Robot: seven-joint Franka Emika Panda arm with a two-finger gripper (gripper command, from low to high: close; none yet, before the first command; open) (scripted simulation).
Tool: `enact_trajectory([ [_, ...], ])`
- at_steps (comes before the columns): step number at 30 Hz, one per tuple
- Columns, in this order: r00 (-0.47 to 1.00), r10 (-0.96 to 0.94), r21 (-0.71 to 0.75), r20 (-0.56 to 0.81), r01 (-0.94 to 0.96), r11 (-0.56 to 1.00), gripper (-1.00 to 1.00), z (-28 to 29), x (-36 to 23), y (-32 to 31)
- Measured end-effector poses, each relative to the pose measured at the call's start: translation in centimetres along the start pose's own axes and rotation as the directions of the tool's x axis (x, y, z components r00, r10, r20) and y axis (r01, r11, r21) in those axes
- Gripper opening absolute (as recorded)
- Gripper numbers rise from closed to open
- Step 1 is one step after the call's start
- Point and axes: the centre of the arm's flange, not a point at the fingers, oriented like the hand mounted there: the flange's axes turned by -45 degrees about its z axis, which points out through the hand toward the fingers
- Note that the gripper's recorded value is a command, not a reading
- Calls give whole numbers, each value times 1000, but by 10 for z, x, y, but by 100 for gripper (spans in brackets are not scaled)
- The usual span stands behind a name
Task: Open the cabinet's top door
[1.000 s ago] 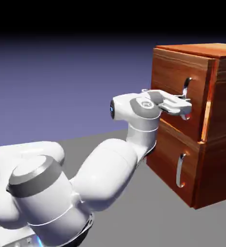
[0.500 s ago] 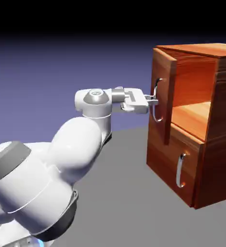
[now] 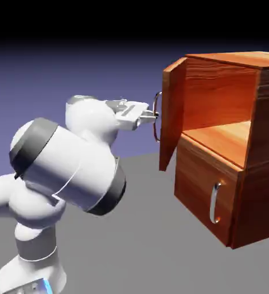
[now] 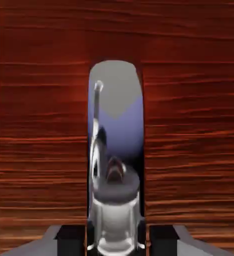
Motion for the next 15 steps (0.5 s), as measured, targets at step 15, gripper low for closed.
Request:
enact_trajectory([
  [15, 1000, 0, 338, 0, 0, 941, -100, -99, 0, 68],
])
